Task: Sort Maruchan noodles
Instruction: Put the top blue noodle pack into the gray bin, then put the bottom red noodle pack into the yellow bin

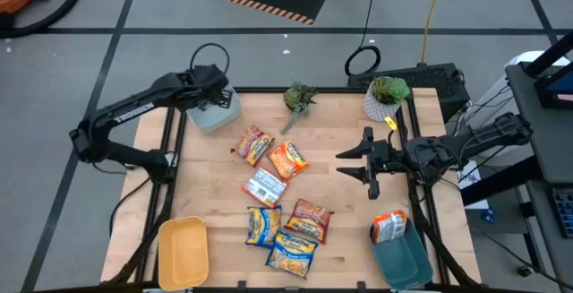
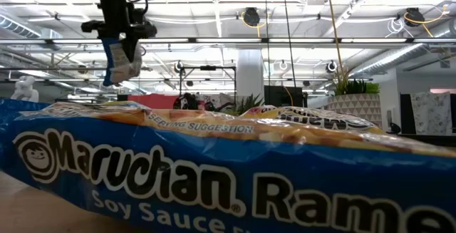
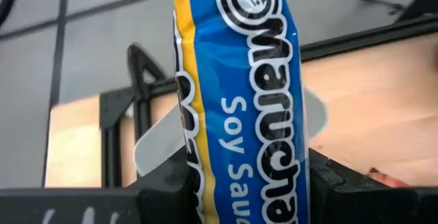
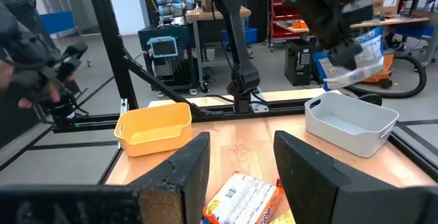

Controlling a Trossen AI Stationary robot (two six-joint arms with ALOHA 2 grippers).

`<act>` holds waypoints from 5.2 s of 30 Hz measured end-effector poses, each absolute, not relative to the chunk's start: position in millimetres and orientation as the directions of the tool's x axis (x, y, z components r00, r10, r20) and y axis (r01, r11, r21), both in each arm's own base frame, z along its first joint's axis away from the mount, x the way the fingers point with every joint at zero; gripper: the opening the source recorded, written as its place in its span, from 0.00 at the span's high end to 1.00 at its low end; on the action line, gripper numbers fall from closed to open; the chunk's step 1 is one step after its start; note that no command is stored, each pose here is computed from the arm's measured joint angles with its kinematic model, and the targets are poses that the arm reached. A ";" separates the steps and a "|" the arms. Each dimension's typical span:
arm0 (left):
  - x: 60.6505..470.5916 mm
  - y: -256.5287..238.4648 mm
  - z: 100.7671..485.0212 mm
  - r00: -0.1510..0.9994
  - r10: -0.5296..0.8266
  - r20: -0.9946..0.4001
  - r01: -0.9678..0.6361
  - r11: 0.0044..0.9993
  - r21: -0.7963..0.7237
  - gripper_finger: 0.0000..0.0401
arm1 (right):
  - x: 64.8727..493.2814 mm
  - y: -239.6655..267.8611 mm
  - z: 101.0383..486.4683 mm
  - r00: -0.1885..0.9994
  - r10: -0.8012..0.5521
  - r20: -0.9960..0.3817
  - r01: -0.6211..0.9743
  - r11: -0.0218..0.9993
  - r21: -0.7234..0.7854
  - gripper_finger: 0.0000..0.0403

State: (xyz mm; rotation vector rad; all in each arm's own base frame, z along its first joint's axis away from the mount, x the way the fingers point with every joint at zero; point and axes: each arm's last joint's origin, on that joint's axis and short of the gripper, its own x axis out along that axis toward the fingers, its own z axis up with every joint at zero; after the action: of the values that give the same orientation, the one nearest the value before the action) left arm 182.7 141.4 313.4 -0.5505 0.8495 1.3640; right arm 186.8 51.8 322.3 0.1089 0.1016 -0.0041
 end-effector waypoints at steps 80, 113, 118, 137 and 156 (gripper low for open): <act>145.2 153.7 249.6 -0.378 0.480 -0.792 -0.910 -0.035 0.413 0.36 | 181.1 69.0 316.9 0.991 0.070 -0.116 -0.047 0.981 0.188 0.62; 198.0 141.7 201.6 0.234 0.508 -0.829 -0.805 0.579 0.128 0.50 | 179.5 74.2 320.4 0.992 0.097 -0.080 -0.080 0.979 0.189 0.61; 188.7 143.2 191.0 0.120 0.584 -0.803 -0.846 0.483 0.226 0.50 | 180.2 74.6 319.9 0.992 0.097 -0.082 -0.080 0.978 0.192 0.61; 179.1 135.2 203.3 0.192 0.586 -0.787 -0.872 0.470 0.138 0.50 | 183.7 76.1 318.2 0.992 0.095 -0.085 -0.079 0.981 0.180 0.61; 200.2 -15.8 256.4 0.770 0.057 -0.636 -0.290 0.918 -0.269 0.50 | 187.0 76.4 316.1 0.993 0.068 -0.092 -0.049 0.980 0.195 0.62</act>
State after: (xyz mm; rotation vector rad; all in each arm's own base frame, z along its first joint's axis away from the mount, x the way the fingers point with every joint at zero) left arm 200.2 -15.8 256.4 -0.3673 0.6694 0.1926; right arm 187.0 76.4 316.1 0.1937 0.0982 0.0589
